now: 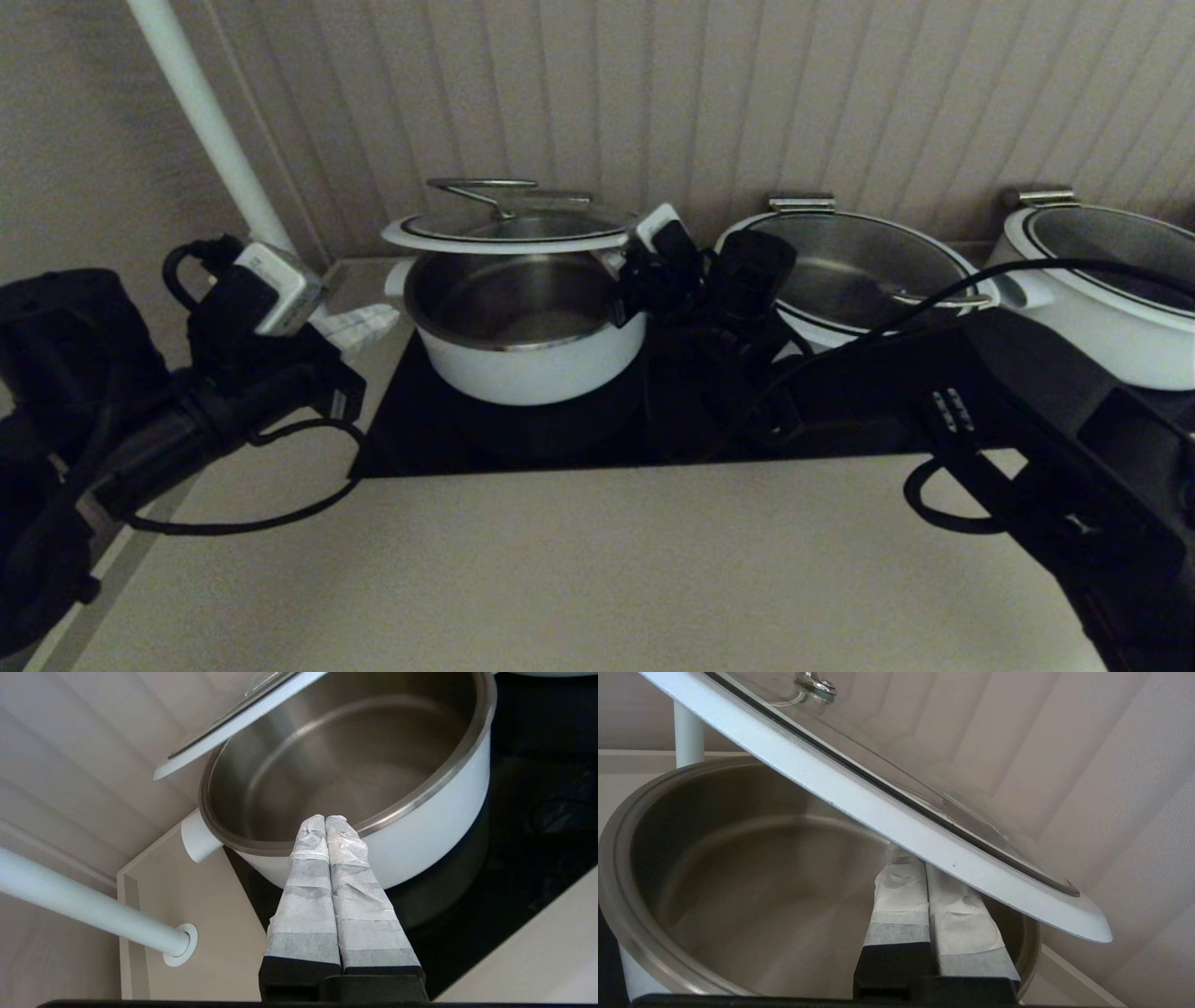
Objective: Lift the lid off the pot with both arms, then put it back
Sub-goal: Open the pot lid completely
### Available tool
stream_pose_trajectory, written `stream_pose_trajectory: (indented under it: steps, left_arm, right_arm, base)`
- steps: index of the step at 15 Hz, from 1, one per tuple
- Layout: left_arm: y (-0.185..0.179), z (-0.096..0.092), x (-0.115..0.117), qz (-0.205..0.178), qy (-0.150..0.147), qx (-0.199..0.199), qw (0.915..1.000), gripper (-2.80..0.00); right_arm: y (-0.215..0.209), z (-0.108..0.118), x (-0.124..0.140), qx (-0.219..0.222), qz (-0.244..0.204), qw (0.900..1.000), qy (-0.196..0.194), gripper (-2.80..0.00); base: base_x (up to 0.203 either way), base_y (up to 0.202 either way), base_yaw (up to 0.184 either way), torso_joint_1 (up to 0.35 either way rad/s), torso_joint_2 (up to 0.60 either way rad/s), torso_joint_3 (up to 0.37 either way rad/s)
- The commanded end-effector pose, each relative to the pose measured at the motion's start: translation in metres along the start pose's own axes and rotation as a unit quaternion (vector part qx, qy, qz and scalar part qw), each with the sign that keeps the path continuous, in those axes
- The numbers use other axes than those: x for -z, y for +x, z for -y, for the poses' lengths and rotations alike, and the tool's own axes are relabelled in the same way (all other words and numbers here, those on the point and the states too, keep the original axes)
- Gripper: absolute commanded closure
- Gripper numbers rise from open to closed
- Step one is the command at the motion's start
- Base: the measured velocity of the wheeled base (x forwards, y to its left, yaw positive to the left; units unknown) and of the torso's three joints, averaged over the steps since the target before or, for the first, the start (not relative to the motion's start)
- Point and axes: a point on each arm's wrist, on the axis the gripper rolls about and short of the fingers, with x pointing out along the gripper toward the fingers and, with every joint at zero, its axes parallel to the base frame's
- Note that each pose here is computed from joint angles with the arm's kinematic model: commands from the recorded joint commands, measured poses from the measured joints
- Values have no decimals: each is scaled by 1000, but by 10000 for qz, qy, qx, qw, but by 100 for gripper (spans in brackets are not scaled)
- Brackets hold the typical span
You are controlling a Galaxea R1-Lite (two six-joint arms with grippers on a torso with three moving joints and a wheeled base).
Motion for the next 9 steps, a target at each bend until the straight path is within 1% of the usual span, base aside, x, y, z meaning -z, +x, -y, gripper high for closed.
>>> stream_pose_trajectory:
  steps: [1,9]
  left_arm:
    - [9,-1,3,-21,6,18,10000,0]
    - [54,-16,-4,259,99,-104,9996,0]
  right_arm:
    - [0,1,-5,14,66,10000,-24,0]
    - [0,0,-4,6,67,10000,-32,0]
  base:
    - [0,0,0,0,0,0]
    - [0,0,0,0,0,0]
